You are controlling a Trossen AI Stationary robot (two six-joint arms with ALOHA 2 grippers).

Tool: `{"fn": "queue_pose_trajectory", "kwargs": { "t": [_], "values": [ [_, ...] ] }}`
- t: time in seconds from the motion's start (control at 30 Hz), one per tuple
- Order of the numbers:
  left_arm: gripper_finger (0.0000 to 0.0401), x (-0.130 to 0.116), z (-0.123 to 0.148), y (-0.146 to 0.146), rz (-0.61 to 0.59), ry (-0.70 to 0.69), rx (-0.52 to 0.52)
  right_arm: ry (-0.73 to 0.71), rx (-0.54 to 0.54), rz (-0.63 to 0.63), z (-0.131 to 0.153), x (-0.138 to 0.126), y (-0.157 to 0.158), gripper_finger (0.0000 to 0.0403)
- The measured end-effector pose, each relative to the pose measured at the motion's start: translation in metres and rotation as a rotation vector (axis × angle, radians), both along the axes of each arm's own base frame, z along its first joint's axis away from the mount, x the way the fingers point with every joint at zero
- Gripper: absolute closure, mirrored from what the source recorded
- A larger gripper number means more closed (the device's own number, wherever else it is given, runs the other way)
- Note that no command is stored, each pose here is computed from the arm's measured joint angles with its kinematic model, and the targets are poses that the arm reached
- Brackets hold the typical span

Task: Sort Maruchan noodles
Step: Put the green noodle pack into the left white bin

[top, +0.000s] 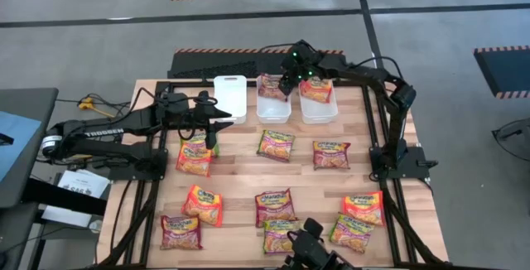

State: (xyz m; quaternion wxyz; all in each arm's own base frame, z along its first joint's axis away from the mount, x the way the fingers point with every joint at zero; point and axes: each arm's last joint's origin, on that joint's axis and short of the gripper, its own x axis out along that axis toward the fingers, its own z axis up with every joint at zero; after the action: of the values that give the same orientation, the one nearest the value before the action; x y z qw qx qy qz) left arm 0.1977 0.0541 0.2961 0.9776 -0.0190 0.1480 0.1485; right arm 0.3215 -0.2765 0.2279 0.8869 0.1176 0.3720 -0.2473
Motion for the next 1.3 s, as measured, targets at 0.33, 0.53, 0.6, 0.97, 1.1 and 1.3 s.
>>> {"fn": "queue_pose_trajectory", "kwargs": {
  "t": [0.33,0.53,0.6,0.97,1.1,1.3],
  "values": [
    [0.0279,0.003,-0.005,-0.003,-0.11,0.018,-0.09,0.107,0.103,0.016,0.031,0.003,0.012,0.0181],
    [0.0279,0.004,-0.006,-0.003,-0.108,0.027,-0.077,0.168,0.11,0.11,0.067,0.014,0.036,0.0181],
    [0.0279,0.004,-0.006,-0.002,-0.093,0.02,-0.092,0.169,0.096,0.142,0.08,0.018,0.044,0.0181],
    [0.0279,-0.003,-0.007,-0.007,-0.124,0.036,-0.231,0.272,0.145,0.253,0.115,0.021,0.085,0.0181],
    [0.0279,-0.002,-0.009,-0.008,-0.149,0.044,-0.274,0.333,0.194,0.264,0.12,0.016,0.098,0.0181],
    [0.0279,0.001,-0.013,-0.011,-0.203,0.07,-0.328,0.349,0.246,0.228,0.138,0.001,0.119,0.0181]
  ]
}}
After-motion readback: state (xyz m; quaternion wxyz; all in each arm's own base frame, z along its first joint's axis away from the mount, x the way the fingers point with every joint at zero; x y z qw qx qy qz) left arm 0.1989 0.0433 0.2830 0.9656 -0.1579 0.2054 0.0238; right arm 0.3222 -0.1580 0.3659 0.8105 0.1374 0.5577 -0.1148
